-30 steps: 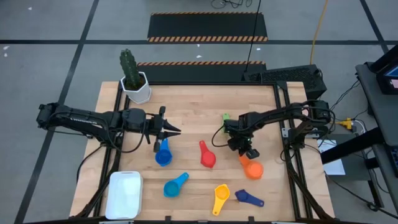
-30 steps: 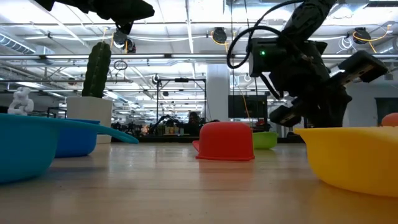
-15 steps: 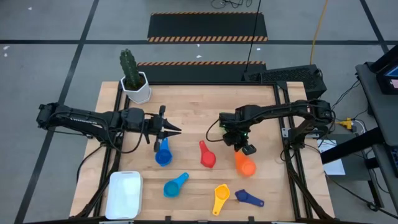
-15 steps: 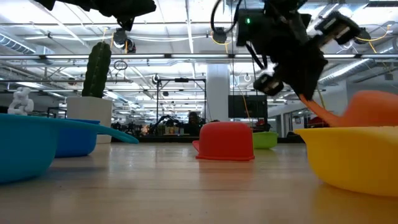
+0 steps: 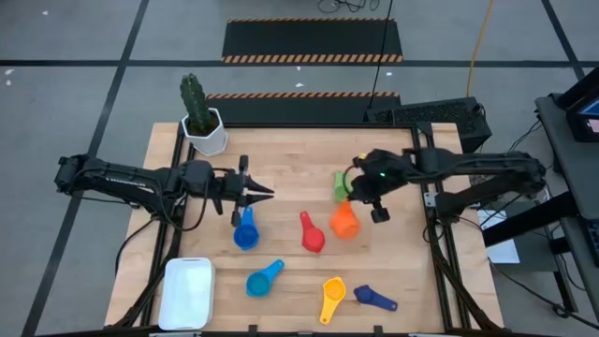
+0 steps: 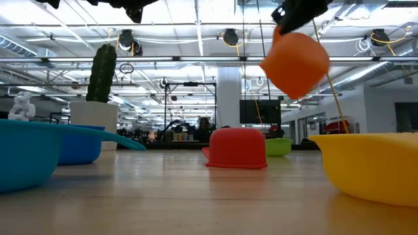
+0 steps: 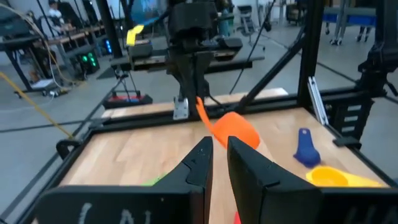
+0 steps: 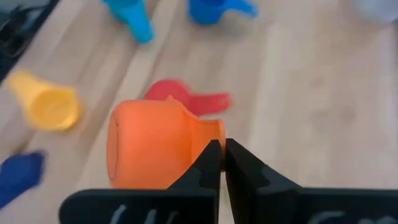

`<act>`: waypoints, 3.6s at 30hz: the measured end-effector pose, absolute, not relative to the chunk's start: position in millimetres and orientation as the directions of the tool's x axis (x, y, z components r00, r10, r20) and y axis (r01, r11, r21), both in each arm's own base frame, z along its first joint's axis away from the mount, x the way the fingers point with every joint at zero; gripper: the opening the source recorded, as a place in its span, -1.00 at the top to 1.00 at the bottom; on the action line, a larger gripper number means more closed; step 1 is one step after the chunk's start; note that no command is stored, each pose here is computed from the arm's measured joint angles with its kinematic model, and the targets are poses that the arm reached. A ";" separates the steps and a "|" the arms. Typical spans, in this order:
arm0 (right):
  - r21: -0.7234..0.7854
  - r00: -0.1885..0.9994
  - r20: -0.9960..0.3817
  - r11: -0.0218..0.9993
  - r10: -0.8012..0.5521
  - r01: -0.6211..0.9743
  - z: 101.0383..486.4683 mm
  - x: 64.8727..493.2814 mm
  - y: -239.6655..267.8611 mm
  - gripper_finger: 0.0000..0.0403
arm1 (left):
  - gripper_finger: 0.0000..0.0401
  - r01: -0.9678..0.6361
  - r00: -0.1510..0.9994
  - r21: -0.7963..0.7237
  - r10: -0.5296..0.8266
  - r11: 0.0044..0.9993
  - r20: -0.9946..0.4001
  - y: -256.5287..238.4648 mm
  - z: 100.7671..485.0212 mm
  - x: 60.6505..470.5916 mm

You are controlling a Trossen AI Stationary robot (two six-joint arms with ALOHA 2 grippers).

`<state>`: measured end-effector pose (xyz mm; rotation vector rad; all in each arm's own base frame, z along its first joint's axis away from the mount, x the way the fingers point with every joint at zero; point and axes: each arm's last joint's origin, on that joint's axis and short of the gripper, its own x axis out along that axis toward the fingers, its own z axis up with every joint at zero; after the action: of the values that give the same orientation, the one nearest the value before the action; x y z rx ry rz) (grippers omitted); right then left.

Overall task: Nest measuring cups in basket
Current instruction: Put the orange measuring cup into the white bin

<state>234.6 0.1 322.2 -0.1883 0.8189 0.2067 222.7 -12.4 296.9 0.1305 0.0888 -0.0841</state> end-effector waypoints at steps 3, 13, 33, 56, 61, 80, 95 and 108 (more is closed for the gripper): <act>-0.180 0.731 -0.683 0.970 -0.002 -0.166 332.8 229.9 11.0 1.00 | 0.75 0.089 0.994 0.127 -0.081 0.988 -0.071 -13.0 299.1 222.8; -0.410 0.867 -0.420 0.908 -0.267 0.081 305.9 233.8 58.3 1.00 | 0.75 0.089 0.994 0.108 -0.081 0.990 -0.073 -13.1 299.1 222.8; -0.689 0.950 -0.030 0.695 -0.310 0.205 229.8 225.3 37.1 1.00 | 0.70 0.037 0.999 0.100 -0.036 0.994 -0.017 -12.2 296.1 237.9; -0.787 0.948 0.032 0.577 -0.317 0.219 226.2 233.3 24.4 1.00 | -0.26 0.140 0.938 0.005 -0.131 0.990 -0.322 39.5 296.4 298.9; -0.855 0.961 0.033 0.490 -0.275 0.170 226.2 233.7 25.8 1.00 | -0.26 0.136 0.926 -0.022 -0.135 0.990 -0.352 48.7 294.4 304.8; -0.880 0.960 0.053 0.441 -0.276 0.175 228.4 233.6 25.7 1.00 | -0.26 0.285 0.875 0.025 -0.249 0.958 -0.415 54.6 275.7 310.3; -0.845 0.967 0.108 0.492 -0.229 0.211 234.9 232.8 26.9 1.00 | -0.26 0.317 0.845 0.057 -0.255 0.947 -0.470 56.4 260.7 315.3; -0.848 0.967 0.091 0.490 -0.238 0.201 233.4 233.2 25.6 1.00 | 0.57 0.429 0.832 0.154 -0.323 0.890 -0.451 55.0 256.0 320.3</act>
<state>233.2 25.6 233.4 -1.0246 0.0400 -0.2667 320.3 55.0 256.0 0.2549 0.4300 -0.4026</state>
